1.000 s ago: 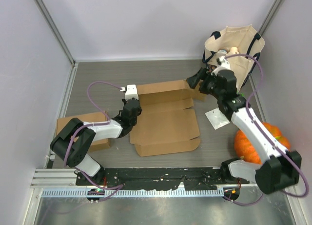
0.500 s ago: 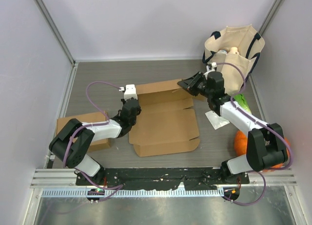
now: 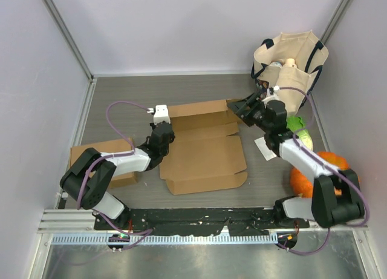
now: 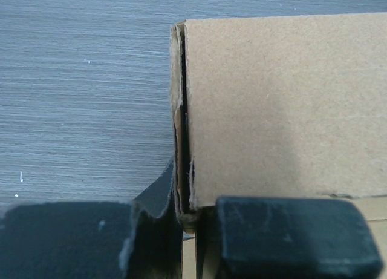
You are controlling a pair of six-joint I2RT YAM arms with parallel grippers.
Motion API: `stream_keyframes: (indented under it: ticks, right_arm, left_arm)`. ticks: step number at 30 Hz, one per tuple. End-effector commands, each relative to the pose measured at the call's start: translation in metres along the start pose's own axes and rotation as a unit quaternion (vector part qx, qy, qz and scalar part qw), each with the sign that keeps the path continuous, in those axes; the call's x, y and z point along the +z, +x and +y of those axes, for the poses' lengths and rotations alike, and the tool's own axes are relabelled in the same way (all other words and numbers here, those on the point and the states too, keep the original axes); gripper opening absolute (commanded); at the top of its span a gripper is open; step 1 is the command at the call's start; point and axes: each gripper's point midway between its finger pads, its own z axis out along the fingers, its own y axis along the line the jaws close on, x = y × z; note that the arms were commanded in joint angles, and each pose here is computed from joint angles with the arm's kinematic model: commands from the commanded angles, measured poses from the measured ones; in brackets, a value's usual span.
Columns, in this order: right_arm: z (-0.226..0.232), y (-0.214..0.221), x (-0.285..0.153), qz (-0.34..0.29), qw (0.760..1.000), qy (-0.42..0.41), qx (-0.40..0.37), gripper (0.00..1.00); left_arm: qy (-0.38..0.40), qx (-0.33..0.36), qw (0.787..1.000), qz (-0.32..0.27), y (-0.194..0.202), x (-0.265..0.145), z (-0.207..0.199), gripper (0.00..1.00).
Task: Fold the paper box
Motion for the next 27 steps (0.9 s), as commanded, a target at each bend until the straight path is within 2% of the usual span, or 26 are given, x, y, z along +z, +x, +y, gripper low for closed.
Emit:
stream_keyframes:
  ticks: [1, 2, 4, 5, 6, 7, 8, 10, 16, 19, 24, 27]
  right_arm:
    - [-0.064, -0.012, -0.059, -0.057, 0.97, 0.148, -0.185, 0.69]
    - [-0.069, -0.007, -0.066, -0.069, 0.964, 0.161, -0.199, 0.69]
    - [-0.081, 0.008, -0.072, -0.071, 0.959, 0.17, -0.214, 0.59]
    - [-0.09, 0.006, -0.073, -0.087, 0.952, 0.192, -0.221, 0.33]
    - [-0.09, 0.014, -0.069, -0.085, 0.949, 0.194, -0.232, 0.18]
    - [-0.108, 0.018, -0.065, -0.076, 0.942, 0.222, -0.239, 0.07]
    - [-0.112, 0.017, -0.06, -0.08, 0.939, 0.23, -0.244, 0.01]
    - [-0.13, 0.026, -0.044, -0.051, 0.932, 0.251, -0.257, 0.01]
    - [-0.149, 0.013, -0.022, -0.059, 0.895, 0.308, -0.318, 0.01]
    - [-0.156, 0.025, -0.012, -0.038, 0.899, 0.292, -0.324, 0.01]
    - [-0.151, 0.031, 0.012, -0.044, 0.915, 0.249, -0.315, 0.01]
    - [-0.15, 0.026, 0.024, -0.053, 0.911, 0.252, -0.321, 0.01]
  left_arm:
    - [-0.002, -0.01, 1.0, -0.004, -0.005, -0.005, 0.003, 0.0]
    - [-0.003, -0.009, 1.0, -0.002, -0.003, -0.005, 0.003, 0.0]
    - [-0.004, -0.01, 1.0, -0.003, -0.003, -0.005, 0.004, 0.0]
    - [-0.006, -0.011, 1.0, -0.002, -0.001, -0.004, 0.004, 0.0]
    - [-0.006, -0.01, 1.0, 0.0, 0.0, -0.003, 0.003, 0.0]
    - [-0.005, -0.008, 1.0, 0.002, 0.002, -0.002, 0.002, 0.0]
    - [-0.007, -0.009, 1.0, 0.002, 0.001, -0.002, 0.002, 0.0]
    - [-0.012, -0.008, 1.0, 0.007, 0.004, -0.001, 0.004, 0.0]
    - [-0.012, -0.009, 1.0, 0.01, 0.006, -0.001, 0.003, 0.0]
    - [-0.015, -0.008, 1.0, 0.011, 0.006, 0.0, 0.004, 0.0]
    - [-0.012, -0.009, 1.0, 0.01, 0.004, 0.0, 0.002, 0.0]
    - [-0.012, -0.007, 1.0, 0.011, 0.004, 0.001, 0.002, 0.0]
